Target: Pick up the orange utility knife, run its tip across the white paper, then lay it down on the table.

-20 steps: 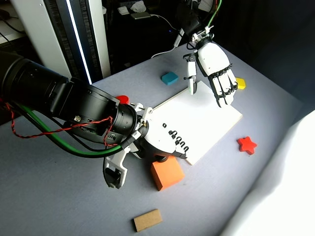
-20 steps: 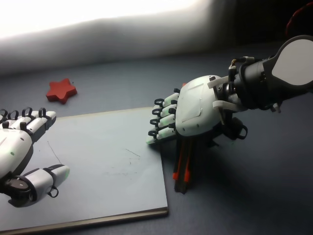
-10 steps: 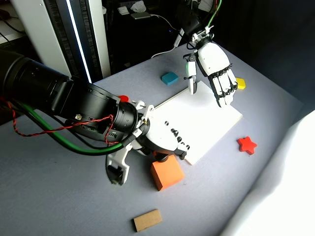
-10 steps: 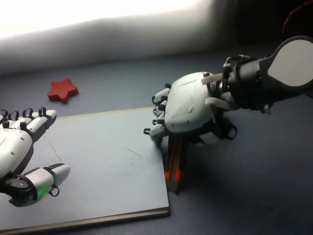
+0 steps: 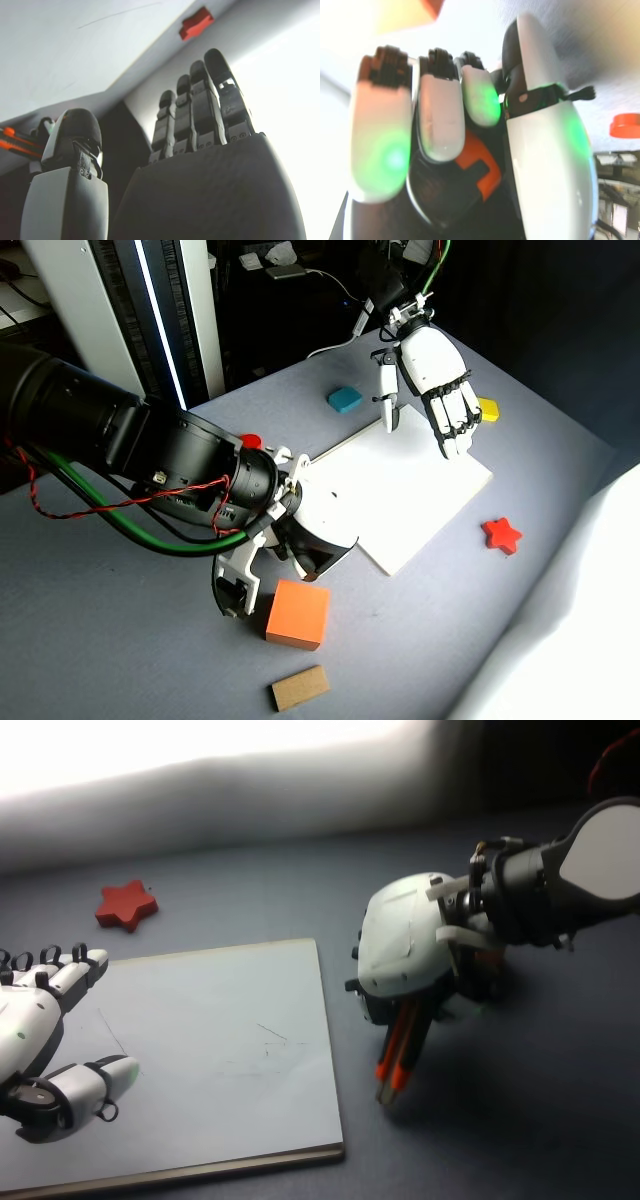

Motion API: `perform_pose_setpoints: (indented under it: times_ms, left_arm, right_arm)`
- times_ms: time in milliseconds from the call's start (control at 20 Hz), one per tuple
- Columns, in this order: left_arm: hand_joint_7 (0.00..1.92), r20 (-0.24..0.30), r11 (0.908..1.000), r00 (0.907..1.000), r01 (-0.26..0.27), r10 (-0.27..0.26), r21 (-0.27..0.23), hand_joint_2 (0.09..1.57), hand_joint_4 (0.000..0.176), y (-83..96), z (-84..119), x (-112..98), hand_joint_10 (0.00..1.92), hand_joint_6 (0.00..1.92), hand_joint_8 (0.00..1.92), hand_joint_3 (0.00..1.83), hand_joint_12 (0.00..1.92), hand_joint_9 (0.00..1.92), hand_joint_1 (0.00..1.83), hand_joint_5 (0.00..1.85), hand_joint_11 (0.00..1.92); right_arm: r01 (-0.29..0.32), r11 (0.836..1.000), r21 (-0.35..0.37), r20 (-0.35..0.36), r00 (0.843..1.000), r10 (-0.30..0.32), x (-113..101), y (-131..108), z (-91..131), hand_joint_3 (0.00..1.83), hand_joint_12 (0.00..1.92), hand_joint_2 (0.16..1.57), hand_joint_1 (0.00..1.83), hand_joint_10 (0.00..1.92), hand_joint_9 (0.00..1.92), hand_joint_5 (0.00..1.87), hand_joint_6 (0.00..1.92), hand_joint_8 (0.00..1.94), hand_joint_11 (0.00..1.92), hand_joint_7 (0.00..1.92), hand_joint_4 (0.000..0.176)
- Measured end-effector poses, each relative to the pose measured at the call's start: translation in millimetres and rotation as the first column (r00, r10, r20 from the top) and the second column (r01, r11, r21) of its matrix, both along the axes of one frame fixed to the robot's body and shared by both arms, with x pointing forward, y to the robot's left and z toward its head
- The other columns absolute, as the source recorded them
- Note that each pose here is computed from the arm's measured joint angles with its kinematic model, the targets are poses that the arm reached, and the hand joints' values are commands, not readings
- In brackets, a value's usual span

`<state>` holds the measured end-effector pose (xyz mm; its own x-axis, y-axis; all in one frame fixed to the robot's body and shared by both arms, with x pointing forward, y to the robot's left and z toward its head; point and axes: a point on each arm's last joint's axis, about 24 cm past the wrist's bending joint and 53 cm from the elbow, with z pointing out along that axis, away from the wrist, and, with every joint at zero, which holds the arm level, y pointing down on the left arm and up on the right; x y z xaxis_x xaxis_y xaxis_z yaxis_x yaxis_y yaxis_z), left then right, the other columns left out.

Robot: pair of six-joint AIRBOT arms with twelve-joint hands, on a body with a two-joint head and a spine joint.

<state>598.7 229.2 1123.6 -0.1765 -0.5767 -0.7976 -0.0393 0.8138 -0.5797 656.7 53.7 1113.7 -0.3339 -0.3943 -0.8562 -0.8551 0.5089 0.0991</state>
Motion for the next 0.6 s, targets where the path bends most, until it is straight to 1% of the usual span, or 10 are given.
perform_pose_setpoints:
  times_ms: [100, 150, 300, 400, 500, 550, 600]
  left_arm:
    - [0.18, 0.011, 0.9999, 0.9998, 0.015, -0.015, 0.006, 1.30, 0.035, -3.4, 2.5, 0.1, 0.01, 0.00, 0.00, 0.00, 0.98, 0.26, 0.37, 0.09, 0.00]
    - [0.17, 0.008, 0.9999, 0.9999, 0.011, -0.011, 0.004, 1.30, 0.036, -2.5, 1.9, 0.1, 0.01, 0.00, 0.00, 0.00, 0.97, 0.25, 0.38, 0.08, 0.00]
    - [0.16, 0.004, 1.0000, 1.0000, 0.004, -0.004, 0.001, 1.32, 0.033, -0.8, 0.9, 0.1, 0.00, 0.00, 0.00, 0.01, 0.96, 0.25, 0.33, 0.08, 0.00]
    - [0.16, 0.006, 1.0000, 1.0000, 0.007, -0.007, 0.003, 1.32, 0.034, -1.4, 1.4, 0.1, 0.01, 0.00, 0.00, 0.01, 0.96, 0.25, 0.33, 0.08, 0.00]
    - [0.16, 0.006, 1.0000, 1.0000, 0.005, -0.005, 0.002, 1.31, 0.033, -1.1, 1.4, 0.1, 0.00, 0.01, 0.00, 0.00, 0.96, 0.25, 0.37, 0.09, 0.00]
    - [0.17, 0.006, 1.0000, 1.0000, 0.005, -0.005, 0.002, 1.31, 0.033, -1.0, 1.4, 0.2, 0.00, 0.01, 0.01, 0.00, 0.96, 0.25, 0.37, 0.09, 0.00]
    - [0.17, 0.007, 1.0000, 1.0000, 0.005, -0.005, 0.002, 1.31, 0.032, -1.0, 1.5, 0.2, 0.00, 0.01, 0.01, 0.00, 0.96, 0.25, 0.38, 0.10, 0.00]
  right_arm:
    - [0.006, 1.000, 0.008, 0.011, 1.000, -0.006, 3.1, -1.5, 6.3, 0.00, 1.92, 1.31, 1.61, 1.92, 1.76, 1.55, 1.92, 1.94, 1.87, 1.69, 0.176]
    - [0.008, 1.000, 0.009, 0.012, 1.000, -0.008, 3.6, -3.5, 8.3, 0.00, 1.92, 1.30, 1.61, 1.92, 1.76, 1.55, 1.92, 1.94, 1.87, 1.69, 0.176]
    - [0.007, 1.000, 0.013, 0.017, 1.000, -0.007, 2.8, -6.9, 15.2, 0.00, 1.92, 1.30, 1.59, 1.92, 1.74, 1.53, 1.92, 1.94, 1.84, 1.68, 0.176]
    - [0.008, 0.999, 0.032, 0.021, 1.000, -0.008, 1.5, -7.4, 26.1, 0.00, 1.92, 1.31, 1.58, 1.92, 1.73, 1.46, 1.92, 1.94, 1.84, 1.67, 0.176]
    - [0.032, 0.996, 0.084, 0.021, 0.999, -0.034, 2.0, -6.5, 39.1, 0.00, 1.92, 1.33, 1.56, 1.92, 1.72, 1.43, 1.92, 1.94, 1.83, 1.65, 0.176]
    - [0.050, 0.991, 0.124, 0.021, 0.998, -0.053, 2.4, -4.1, 47.2, 0.00, 1.92, 1.33, 1.55, 1.92, 1.72, 1.43, 1.92, 1.94, 1.83, 1.65, 0.176]
    - [0.072, 0.980, 0.184, 0.017, 0.997, -0.076, 2.4, -0.1, 59.0, 0.00, 1.92, 1.33, 1.55, 1.92, 1.71, 1.42, 1.92, 1.94, 1.82, 1.64, 0.176]
